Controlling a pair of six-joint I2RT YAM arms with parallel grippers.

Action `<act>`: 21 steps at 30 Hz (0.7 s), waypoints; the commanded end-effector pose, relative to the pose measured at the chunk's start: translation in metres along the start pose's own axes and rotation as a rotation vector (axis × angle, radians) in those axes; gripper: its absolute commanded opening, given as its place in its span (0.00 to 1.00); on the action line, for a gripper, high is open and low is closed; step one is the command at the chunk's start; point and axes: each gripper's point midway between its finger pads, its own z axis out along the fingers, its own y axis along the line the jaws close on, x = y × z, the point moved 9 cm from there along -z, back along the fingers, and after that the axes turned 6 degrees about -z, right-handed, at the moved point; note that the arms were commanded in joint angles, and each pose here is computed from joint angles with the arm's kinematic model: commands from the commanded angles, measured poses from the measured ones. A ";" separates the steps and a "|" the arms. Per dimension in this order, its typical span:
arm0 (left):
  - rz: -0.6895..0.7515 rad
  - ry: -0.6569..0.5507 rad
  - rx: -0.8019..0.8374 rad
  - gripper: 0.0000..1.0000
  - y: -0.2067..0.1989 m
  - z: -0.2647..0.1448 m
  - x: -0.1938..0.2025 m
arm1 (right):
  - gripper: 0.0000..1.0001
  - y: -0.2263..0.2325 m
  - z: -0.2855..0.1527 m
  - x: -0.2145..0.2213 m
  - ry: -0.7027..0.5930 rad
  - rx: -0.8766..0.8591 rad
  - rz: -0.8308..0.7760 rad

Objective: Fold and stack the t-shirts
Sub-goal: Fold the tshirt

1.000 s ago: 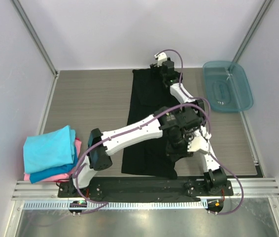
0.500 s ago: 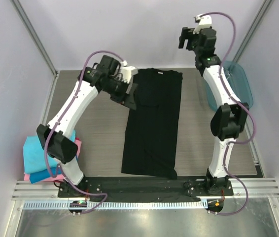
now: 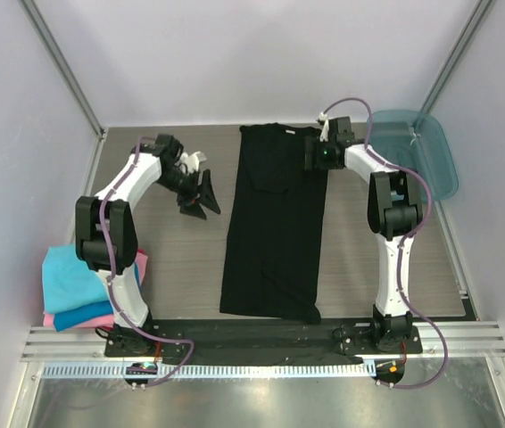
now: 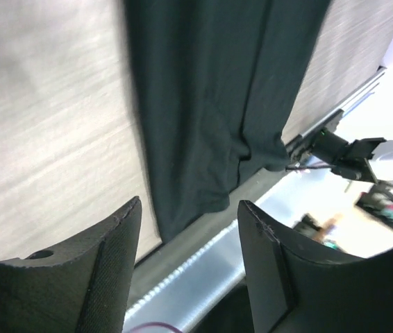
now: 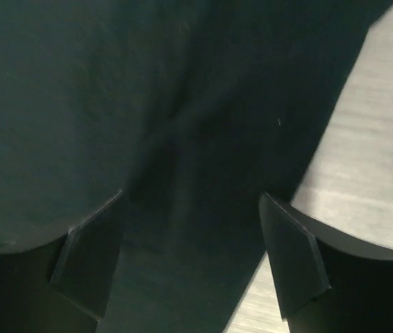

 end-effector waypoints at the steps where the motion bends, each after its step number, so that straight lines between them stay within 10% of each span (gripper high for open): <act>1: -0.092 0.041 0.058 0.58 0.009 0.010 0.014 | 0.82 0.002 -0.013 -0.024 -0.071 -0.013 -0.032; 14: -0.226 0.156 -0.018 0.57 0.040 0.045 0.055 | 0.71 -0.009 0.034 0.009 0.045 0.044 -0.056; 21: -0.235 0.210 -0.038 0.57 0.042 0.060 0.078 | 0.12 -0.006 0.044 -0.007 0.021 0.064 -0.088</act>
